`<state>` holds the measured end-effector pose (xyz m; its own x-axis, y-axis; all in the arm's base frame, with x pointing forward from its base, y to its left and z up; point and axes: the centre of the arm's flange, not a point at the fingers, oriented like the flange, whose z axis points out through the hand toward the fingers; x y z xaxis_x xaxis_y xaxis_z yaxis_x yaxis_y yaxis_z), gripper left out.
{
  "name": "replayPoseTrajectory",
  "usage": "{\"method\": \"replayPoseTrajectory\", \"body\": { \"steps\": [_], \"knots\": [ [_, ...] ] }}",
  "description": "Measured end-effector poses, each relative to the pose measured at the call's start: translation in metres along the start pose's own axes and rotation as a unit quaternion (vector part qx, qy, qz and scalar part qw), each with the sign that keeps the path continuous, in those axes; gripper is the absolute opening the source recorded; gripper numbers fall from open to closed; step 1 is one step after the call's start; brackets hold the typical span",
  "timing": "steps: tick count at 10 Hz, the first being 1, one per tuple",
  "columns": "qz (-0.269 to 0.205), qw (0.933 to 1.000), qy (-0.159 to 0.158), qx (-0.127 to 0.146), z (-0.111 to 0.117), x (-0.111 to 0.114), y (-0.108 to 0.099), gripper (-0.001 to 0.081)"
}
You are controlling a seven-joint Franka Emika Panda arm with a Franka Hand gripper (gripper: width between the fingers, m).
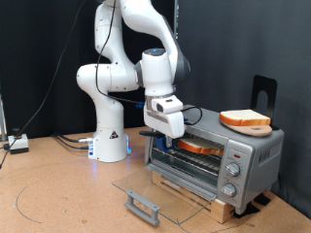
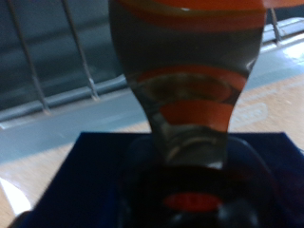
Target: Make a piece of toast with the oven
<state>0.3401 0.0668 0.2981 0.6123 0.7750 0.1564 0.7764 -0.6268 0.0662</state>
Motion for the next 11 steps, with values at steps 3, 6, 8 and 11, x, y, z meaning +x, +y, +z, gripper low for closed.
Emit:
{"method": "replayPoseTrajectory", "body": {
  "steps": [3,6,8,11],
  "knots": [
    [-0.05,0.9983,-0.008,-0.029,-0.002,-0.015,0.016,0.0396],
    [-0.075,0.9963,-0.024,-0.034,-0.008,-0.037,0.042,0.0396],
    [-0.072,0.9964,-0.026,-0.036,-0.011,-0.055,0.057,0.0396],
    [-0.039,0.9991,-0.016,-0.006,-0.014,-0.074,0.068,0.0396]
  ]
}}
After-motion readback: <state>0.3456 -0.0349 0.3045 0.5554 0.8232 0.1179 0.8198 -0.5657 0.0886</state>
